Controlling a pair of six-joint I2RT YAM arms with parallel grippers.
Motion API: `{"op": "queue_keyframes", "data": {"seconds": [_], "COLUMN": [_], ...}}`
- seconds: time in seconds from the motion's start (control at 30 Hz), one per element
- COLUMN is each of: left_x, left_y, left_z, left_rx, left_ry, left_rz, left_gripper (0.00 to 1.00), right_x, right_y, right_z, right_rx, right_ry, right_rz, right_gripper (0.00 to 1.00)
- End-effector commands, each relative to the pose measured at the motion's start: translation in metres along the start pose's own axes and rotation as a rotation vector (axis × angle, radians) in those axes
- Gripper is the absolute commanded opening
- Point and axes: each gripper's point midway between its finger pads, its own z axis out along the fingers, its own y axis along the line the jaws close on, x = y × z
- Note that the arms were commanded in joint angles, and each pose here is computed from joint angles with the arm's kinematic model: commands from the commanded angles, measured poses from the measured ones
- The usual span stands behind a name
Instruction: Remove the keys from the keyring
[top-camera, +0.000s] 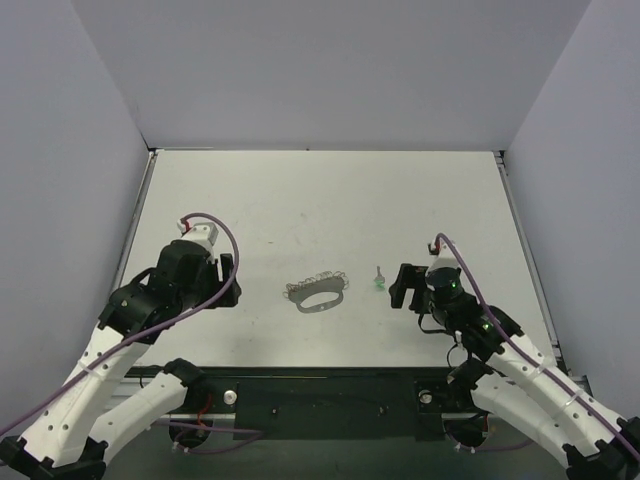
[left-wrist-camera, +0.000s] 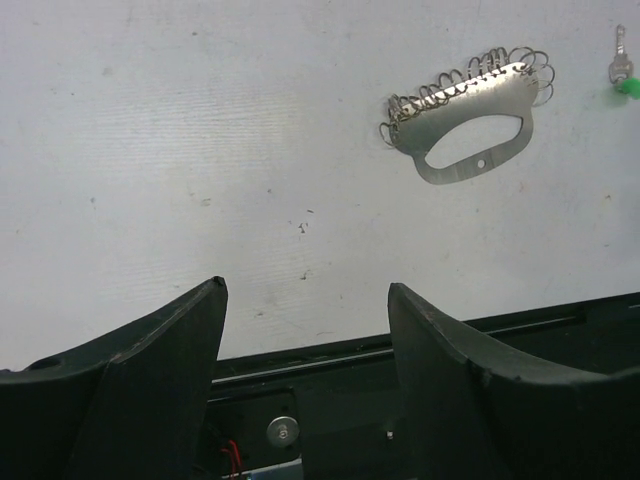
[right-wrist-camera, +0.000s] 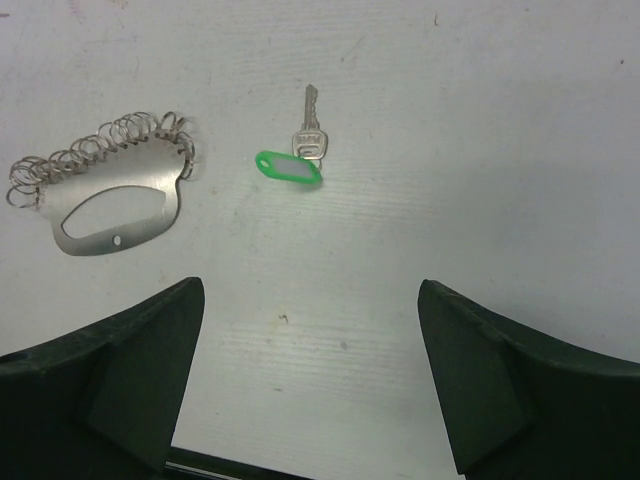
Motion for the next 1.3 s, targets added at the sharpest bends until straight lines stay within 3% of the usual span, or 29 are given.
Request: {"op": "queue_keyframes", "data": {"seconds": [0.0,0.13,0.17,0.4,0.7,1.27], "left_x": [-0.024,-0.031,-0.033,-0.042,-0.039,-0.035], "left_y": [-0.02,-0.016,-0.016,-0.01,-0.006,-0.007], "left_z": [0.002,0.009,0.009,0.0,-0.008,-0.002], "left_rx": [0.11,0.109,0.116,0.138,0.15,0.143], "left_ry": [-0.134,-0.231,-0.255,-0.39,-0.425,-0.392], "left_rz": [-0.05,-0.07,-0.073,-0.066,-0.048,-0.033], "left_gripper": [0.75,0.76,0.84,0.87,0.87,0.87], "right_x": [0.009,0.008,0.011,0.008,-0.002,0.01], "right_y": [-0.011,-0.028,-0.022,-0.018,-0.008,-0.004], "right_z": [0.003,-0.005,-0.007,-0.015,-0.02,-0.032], "right_rx": [0.032,0.14,0.121,0.108,0.034,-0.129], "right_ry": [-0.093,-0.195,-0.201,-0.305,-0.402,-0.423], "right_rz": [0.05,0.028,0.014,-0.009,0.036,0.148], "right_gripper": [0.83,0.84,0.84,0.85,0.86,0.87]}}
